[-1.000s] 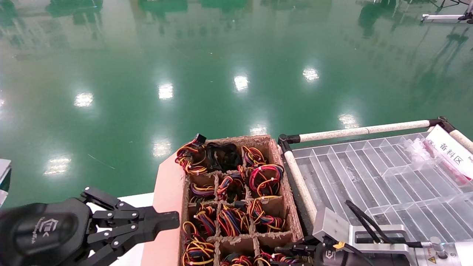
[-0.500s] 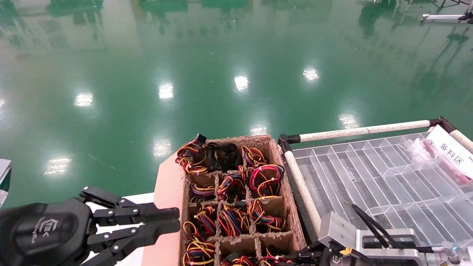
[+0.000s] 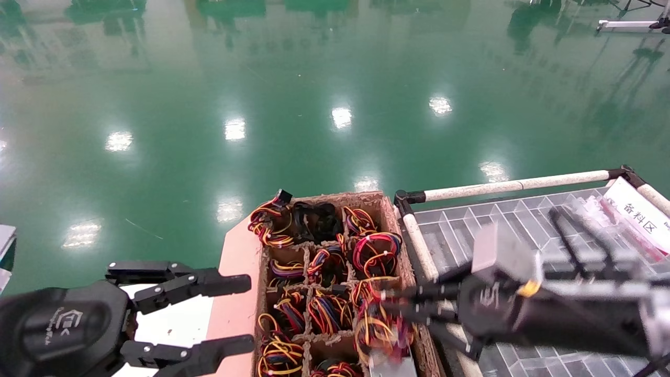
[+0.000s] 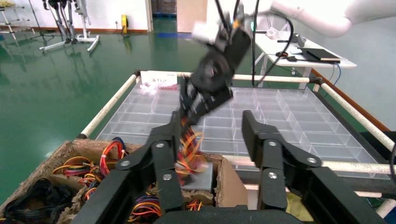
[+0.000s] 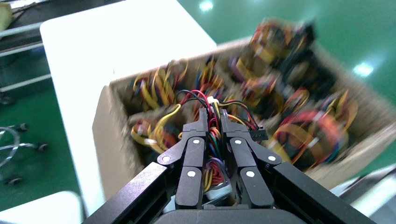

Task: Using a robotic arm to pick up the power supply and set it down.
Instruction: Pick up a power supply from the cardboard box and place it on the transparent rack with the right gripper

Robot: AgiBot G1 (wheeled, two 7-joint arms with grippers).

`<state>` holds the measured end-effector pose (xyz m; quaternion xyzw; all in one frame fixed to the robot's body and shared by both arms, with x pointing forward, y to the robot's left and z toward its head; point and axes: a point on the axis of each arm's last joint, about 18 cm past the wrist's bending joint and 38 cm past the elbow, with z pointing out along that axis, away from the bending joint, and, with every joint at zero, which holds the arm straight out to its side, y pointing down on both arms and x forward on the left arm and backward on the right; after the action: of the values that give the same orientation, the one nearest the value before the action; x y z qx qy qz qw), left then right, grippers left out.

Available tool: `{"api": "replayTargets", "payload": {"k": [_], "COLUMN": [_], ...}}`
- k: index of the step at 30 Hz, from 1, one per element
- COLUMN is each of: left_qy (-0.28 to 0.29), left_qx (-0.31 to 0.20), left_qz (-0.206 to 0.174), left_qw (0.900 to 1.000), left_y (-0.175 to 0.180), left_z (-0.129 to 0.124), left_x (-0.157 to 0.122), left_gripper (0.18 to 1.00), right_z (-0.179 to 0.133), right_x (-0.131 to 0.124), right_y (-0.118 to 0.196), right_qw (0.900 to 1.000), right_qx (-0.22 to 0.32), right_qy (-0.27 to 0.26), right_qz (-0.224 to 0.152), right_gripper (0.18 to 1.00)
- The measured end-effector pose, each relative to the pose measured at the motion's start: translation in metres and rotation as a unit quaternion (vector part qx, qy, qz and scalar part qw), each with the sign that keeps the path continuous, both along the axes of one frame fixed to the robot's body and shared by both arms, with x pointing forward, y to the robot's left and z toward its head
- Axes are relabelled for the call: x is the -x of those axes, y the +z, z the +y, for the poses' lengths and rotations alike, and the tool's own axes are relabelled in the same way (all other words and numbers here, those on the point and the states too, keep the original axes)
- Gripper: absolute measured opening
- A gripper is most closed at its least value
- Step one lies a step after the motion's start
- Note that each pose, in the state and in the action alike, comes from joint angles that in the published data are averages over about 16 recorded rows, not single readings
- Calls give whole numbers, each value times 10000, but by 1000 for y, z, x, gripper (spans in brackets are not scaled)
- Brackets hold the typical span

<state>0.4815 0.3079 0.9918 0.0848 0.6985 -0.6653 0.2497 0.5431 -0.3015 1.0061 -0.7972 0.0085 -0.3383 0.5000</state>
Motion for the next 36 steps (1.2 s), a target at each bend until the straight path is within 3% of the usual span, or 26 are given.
{"api": "replayTargets", "payload": {"k": [11,19,27,36], "left_qy": [0,0,0,0], "left_qx": [0,0,0,0], "left_qz": [0,0,0,0], "left_qw": [10000,10000,10000,10000], "left_y": [0,0,0,0], "left_z": [0,0,0,0], "left_x": [0,0,0,0], "left_gripper": [687,848,947,996], "right_z": [-13,-33,-55,-69], "right_x": [17,16,-4,-41], "right_y": [104,160,182,168], "right_qw": [9919,9830,9767,9625], "right_qx": [-71,17,574,1583], "right_qy": [167,4,-436,-802], "right_qz": [-1258,-1836,-2023,-2051], "right_gripper": [222,221,220,219]}}
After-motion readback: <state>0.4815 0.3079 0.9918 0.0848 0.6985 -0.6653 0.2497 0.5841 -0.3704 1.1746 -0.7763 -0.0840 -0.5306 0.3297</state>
